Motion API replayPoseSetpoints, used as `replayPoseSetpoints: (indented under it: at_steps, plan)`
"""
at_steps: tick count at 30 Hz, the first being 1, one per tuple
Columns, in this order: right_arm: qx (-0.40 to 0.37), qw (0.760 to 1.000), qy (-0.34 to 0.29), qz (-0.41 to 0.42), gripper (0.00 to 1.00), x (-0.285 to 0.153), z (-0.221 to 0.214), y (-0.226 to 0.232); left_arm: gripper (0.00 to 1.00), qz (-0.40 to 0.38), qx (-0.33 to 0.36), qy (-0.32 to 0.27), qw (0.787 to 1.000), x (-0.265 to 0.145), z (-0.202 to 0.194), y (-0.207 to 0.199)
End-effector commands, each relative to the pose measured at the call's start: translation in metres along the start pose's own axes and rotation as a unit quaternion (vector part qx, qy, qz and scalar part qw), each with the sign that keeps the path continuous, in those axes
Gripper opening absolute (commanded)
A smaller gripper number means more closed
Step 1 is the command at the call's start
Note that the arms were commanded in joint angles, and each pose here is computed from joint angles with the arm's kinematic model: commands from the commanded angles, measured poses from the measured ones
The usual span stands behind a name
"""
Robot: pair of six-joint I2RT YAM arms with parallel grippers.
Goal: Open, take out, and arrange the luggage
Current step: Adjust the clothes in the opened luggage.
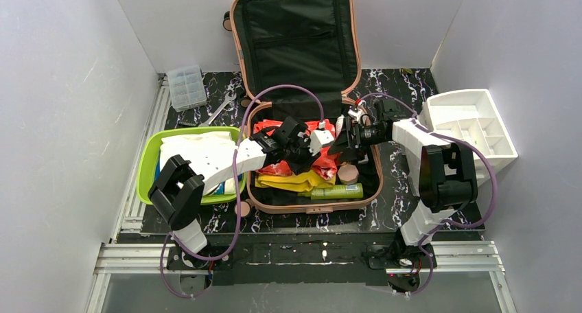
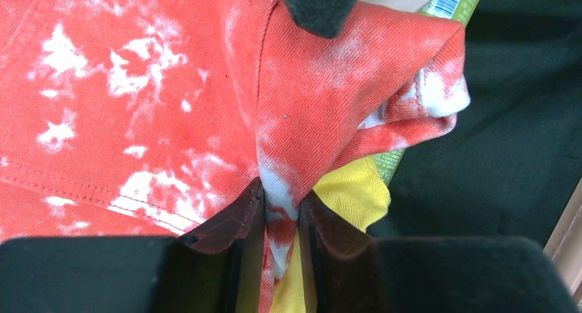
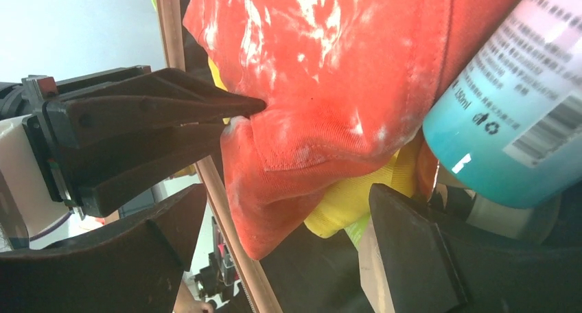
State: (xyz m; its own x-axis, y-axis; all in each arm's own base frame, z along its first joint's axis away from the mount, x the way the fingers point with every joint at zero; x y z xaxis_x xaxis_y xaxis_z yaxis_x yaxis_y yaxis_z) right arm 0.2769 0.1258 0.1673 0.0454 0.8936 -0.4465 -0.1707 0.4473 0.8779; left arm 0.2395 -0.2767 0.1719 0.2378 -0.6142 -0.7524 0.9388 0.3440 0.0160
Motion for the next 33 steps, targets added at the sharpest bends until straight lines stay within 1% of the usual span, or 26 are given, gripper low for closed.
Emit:
replayPoseSetpoints:
  at_steps: [1, 6, 12, 14, 16, 18, 19, 21, 24, 31, 33]
  plan:
    - [-0.005, 0.999, -0.024, -0.048, 0.98, -0.001, 0.023, -0.006, 0.17, 0.011, -0.019, -0.036, 0.999, -0.034, 0.014, 0.008]
    - [0.034, 0.998, -0.014, -0.042, 0.98, 0.010, 0.031, -0.022, 0.14, 0.001, -0.027, -0.039, 0.999, -0.035, 0.017, 0.009]
    - [0.052, 0.998, 0.004, -0.034, 0.98, 0.019, 0.034, -0.026, 0.14, -0.010, -0.032, -0.041, 0.999, -0.039, 0.020, 0.008]
    - [0.057, 0.998, 0.007, -0.031, 0.98, 0.022, 0.032, -0.026, 0.16, -0.014, -0.035, -0.043, 0.998, -0.039, 0.020, 0.008]
    - [0.068, 0.997, 0.012, -0.025, 0.98, 0.025, 0.030, -0.027, 0.21, -0.022, -0.037, -0.044, 0.998, -0.040, 0.020, 0.008]
    - [0.069, 0.997, 0.017, -0.014, 0.98, 0.029, 0.029, -0.025, 0.36, -0.030, -0.037, -0.045, 0.998, -0.040, 0.021, 0.007]
    - [0.069, 0.997, 0.018, -0.007, 0.98, 0.030, 0.029, -0.023, 0.41, -0.032, -0.036, -0.044, 0.998, -0.039, 0.020, 0.007]
    - [0.064, 0.998, 0.025, 0.008, 0.98, 0.033, 0.029, -0.018, 0.45, -0.037, -0.034, -0.042, 0.998, -0.040, 0.019, 0.006]
    - [0.054, 0.998, 0.031, 0.020, 0.98, 0.038, 0.029, -0.014, 0.55, -0.042, -0.031, -0.042, 0.998, -0.043, 0.020, 0.006]
    - [0.039, 0.998, 0.044, 0.032, 0.99, 0.049, 0.028, -0.014, 0.61, -0.031, -0.038, -0.050, 0.998, -0.061, 0.020, 0.019]
    - [0.027, 0.997, 0.046, 0.054, 0.99, 0.051, 0.028, -0.011, 0.62, -0.022, -0.045, -0.052, 0.997, -0.068, 0.016, 0.025]
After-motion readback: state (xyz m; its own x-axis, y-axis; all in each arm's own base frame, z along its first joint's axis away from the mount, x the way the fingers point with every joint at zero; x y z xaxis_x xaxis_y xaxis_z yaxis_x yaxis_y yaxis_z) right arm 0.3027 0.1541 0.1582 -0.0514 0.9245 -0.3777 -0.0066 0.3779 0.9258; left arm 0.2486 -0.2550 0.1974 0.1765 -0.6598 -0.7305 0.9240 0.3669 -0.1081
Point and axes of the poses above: each gripper's point midway between its finger pads, its own x axis out along the fingers, its own y axis along the line the jaws close on, z = x × y, the point moved 9 cm from there along -x, back along the fingers, and after that the axes turned 3 degrees about x, right-handed, at the moved point
